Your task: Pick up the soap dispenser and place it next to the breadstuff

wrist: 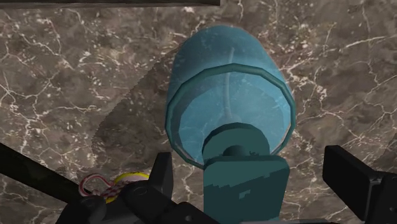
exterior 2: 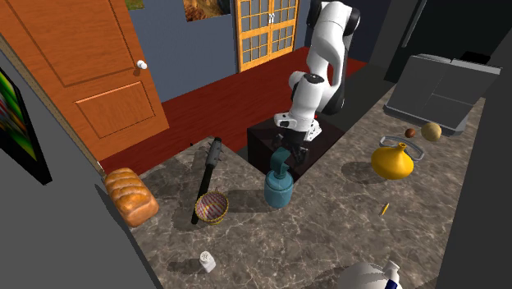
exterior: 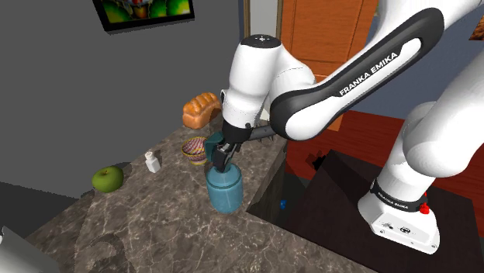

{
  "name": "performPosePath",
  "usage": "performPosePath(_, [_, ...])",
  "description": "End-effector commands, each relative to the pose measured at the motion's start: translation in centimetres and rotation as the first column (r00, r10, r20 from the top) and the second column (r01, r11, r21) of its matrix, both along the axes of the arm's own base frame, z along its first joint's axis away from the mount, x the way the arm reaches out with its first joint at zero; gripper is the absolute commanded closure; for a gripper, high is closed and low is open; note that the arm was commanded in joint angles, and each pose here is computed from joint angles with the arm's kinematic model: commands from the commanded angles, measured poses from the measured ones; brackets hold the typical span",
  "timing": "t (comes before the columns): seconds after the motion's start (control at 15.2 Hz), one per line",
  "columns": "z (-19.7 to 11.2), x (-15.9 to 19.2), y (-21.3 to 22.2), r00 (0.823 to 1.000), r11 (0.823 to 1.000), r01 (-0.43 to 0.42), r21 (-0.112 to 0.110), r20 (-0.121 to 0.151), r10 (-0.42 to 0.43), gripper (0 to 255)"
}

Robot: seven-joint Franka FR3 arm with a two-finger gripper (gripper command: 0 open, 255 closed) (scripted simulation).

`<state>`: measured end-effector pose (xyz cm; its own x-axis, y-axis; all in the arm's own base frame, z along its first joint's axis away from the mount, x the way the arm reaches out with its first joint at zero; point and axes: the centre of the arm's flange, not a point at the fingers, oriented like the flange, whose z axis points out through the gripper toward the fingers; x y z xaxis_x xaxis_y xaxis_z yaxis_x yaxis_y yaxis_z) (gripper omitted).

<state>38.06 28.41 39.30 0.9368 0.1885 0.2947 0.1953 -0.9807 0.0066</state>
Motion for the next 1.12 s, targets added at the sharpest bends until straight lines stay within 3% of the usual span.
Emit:
performPosePath(0.0, [-0.26,0.09,-0.01,1.0,1.0,0.0,0.0,0.0,0.0,0])
performPosePath(0.33, [-0.25,0.09,-0.02,1.0,1.0,0.0,0.0,0.0,0.0,0])
performPosePath(0.4, [-0.25,0.09,-0.02,1.0,1.0,0.0,0.0,0.0,0.0,255])
performPosePath(1.06, [0.27,0.09,-0.01,1.0,1.0,0.0,0.0,0.0,0.0,255])
